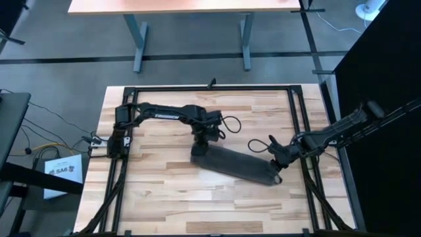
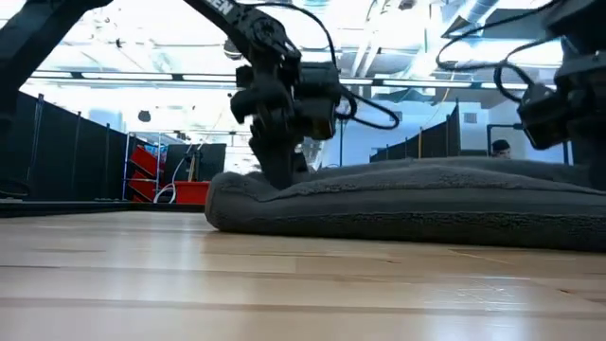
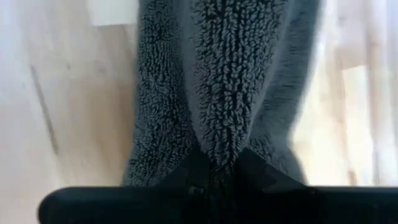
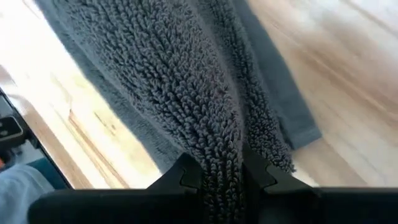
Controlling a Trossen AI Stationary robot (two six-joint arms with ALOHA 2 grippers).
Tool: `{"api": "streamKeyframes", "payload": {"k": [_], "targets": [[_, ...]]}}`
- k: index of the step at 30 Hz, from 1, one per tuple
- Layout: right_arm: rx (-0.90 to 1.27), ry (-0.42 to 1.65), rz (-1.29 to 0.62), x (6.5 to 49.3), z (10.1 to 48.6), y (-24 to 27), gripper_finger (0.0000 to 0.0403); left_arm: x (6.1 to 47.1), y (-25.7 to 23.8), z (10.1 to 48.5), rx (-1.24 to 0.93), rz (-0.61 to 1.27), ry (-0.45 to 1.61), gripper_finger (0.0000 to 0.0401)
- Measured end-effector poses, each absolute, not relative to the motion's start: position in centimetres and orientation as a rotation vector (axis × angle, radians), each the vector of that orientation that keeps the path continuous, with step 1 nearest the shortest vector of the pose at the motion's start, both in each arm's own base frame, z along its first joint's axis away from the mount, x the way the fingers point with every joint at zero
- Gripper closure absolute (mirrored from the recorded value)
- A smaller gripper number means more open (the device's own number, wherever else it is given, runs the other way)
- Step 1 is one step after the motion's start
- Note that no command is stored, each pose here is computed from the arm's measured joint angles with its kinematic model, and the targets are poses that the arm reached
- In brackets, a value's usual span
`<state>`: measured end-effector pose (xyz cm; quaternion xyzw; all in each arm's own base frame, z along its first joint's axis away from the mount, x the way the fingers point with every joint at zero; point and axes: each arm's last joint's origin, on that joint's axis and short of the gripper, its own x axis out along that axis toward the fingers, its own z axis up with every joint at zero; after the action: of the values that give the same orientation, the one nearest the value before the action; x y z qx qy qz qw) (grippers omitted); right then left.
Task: Roll towel
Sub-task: Roll the black towel
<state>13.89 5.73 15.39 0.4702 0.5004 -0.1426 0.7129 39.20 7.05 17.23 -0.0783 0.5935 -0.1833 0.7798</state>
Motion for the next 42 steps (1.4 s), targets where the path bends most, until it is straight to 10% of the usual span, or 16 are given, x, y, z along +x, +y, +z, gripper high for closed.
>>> {"api": "streamKeyframes", "payload": {"k": [10, 22, 42], "targets": [[1.063, 1.117, -0.342, 13.6, 14.1, 4.7, 0.0353, 39.8, 7.8, 15.6, -0.195, -0.352, 1.281, 0.0376], [0.864, 1.115, -0.315, 13.6, 15.7, 3.5, 0.0200, 39.2, 10.0, 17.4, -0.218, -0.176, 1.306, 0.0224], [0.890, 0.918, -0.276, 12.0, 19.9, 2.9, 0.0200, 37.3, 12.1, 25.4, -0.091, 0.037, 1.056, 0.0215]]}}
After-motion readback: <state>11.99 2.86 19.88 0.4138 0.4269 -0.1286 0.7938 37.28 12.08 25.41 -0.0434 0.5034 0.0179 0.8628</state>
